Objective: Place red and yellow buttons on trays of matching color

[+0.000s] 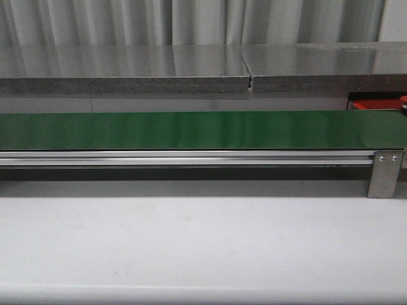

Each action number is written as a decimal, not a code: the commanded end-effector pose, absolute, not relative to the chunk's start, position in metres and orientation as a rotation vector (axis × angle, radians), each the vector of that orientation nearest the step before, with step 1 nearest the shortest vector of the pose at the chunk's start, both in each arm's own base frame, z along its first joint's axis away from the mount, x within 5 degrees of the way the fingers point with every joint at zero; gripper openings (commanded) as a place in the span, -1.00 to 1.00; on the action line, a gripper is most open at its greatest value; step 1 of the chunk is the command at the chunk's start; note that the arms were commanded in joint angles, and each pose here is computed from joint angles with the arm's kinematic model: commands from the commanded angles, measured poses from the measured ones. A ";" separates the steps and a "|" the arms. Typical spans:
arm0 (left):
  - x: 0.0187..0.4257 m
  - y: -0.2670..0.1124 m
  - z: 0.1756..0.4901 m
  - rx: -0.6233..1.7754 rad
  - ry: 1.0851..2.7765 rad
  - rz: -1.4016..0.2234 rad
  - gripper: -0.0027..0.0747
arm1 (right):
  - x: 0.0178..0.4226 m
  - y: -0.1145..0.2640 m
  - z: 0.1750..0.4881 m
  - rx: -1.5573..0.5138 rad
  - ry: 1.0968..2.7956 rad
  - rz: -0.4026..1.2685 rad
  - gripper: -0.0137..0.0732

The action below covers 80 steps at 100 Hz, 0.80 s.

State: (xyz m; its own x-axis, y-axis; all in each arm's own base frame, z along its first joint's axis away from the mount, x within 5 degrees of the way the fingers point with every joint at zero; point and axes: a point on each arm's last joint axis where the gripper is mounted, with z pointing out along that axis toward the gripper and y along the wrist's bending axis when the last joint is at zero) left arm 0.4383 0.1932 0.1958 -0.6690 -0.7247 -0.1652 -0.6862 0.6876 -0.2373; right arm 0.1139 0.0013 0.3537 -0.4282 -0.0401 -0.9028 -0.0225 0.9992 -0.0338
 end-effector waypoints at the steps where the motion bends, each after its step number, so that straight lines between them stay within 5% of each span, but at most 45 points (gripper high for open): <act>1: 0.439 0.193 0.235 -1.104 2.533 -0.248 -0.04 | 0.115 0.001 0.368 -0.053 1.913 -0.033 -0.96; 25: 0.438 0.192 0.237 -1.083 2.542 -0.248 -0.59 | 0.115 0.001 0.368 -0.053 1.913 -0.033 -0.96; 80: 0.399 0.155 0.343 -0.795 2.423 -0.176 -0.61 | 0.115 0.001 0.368 -0.053 1.913 -0.033 -0.96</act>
